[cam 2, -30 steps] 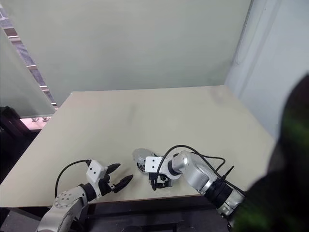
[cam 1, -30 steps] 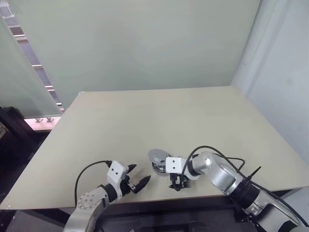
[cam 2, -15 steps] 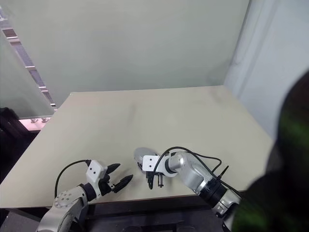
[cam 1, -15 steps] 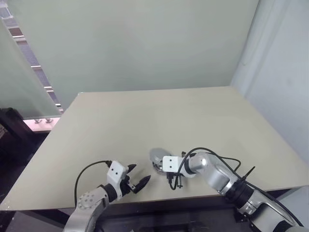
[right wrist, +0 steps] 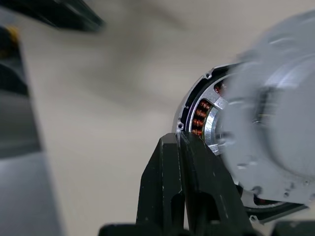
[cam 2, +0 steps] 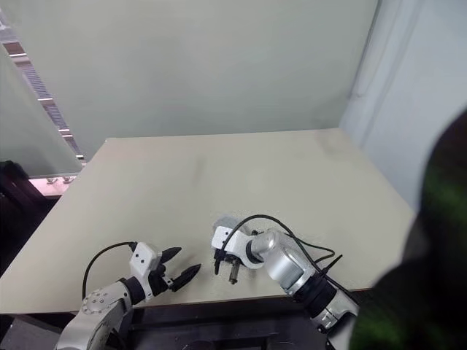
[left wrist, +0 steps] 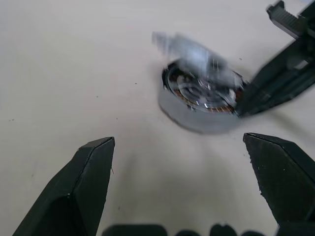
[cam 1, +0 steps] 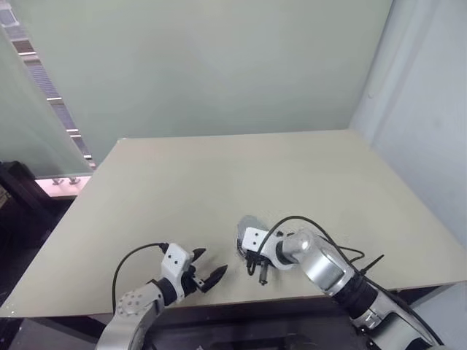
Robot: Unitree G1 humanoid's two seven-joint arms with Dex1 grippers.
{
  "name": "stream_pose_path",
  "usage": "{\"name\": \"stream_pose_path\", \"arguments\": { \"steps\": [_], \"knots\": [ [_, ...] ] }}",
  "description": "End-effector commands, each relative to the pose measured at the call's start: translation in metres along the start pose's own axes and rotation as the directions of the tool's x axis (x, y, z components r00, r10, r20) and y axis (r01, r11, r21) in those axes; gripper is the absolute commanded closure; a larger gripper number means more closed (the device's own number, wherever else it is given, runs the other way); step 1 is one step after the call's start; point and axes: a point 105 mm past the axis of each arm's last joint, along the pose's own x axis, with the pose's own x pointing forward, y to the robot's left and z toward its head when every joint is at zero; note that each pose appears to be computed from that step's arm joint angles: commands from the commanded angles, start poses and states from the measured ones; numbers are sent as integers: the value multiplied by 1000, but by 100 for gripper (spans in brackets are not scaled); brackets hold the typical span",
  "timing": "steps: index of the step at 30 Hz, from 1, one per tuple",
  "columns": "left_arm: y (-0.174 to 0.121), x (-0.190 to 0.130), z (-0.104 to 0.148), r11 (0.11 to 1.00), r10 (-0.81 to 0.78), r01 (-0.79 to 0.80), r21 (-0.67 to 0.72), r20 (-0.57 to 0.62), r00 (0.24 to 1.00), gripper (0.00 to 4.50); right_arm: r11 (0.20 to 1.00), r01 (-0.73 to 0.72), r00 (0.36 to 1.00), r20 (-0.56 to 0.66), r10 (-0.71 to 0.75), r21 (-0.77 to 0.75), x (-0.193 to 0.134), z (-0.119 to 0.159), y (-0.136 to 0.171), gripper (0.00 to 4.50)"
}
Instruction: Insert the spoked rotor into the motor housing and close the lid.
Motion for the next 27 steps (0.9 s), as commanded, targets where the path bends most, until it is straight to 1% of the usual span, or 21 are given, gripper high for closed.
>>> {"name": "stream_pose_path", "arguments": {
  "steps": [1,4,11,13,16,17,18,19,22,23,27],
  "knots": [
    [2,2,11,1000,4,-5,31,39,999,0,1000,-24,998,60,23,14,-10,22,7,449],
    [2,2,11,1000,6,-7,30,40,999,0,998,-37,997,65,33,49,-11,24,11,449],
    [3,2,11,1000,10,-11,26,42,999,0,990,0,996,84,-11,140,-3,24,9,449],
    [4,2,11,1000,14,-15,26,44,999,0,988,-1,996,91,-14,156,-2,25,10,449],
    [5,-2,11,999,19,-20,27,41,999,0,989,-31,996,82,20,141,-3,24,16,449],
    [6,-4,11,999,21,-22,28,40,999,0,990,-42,996,80,32,135,-4,24,18,407],
    [7,-5,10,999,23,-24,28,38,999,0,990,-50,996,81,39,133,-5,24,19,390],
    [8,-6,10,999,26,-27,29,35,999,0,990,-61,995,80,51,125,-7,25,20,360],
    [10,-9,10,999,32,-33,32,32,999,0,992,-72,995,82,64,102,-14,27,21,250],
    [11,-9,11,999,33,-34,32,32,999,0,992,-75,994,82,67,98,-15,27,21,223],
    [12,-10,12,999,37,-38,35,31,999,0,993,-77,991,118,67,88,-25,36,20,70]
  ]
}}
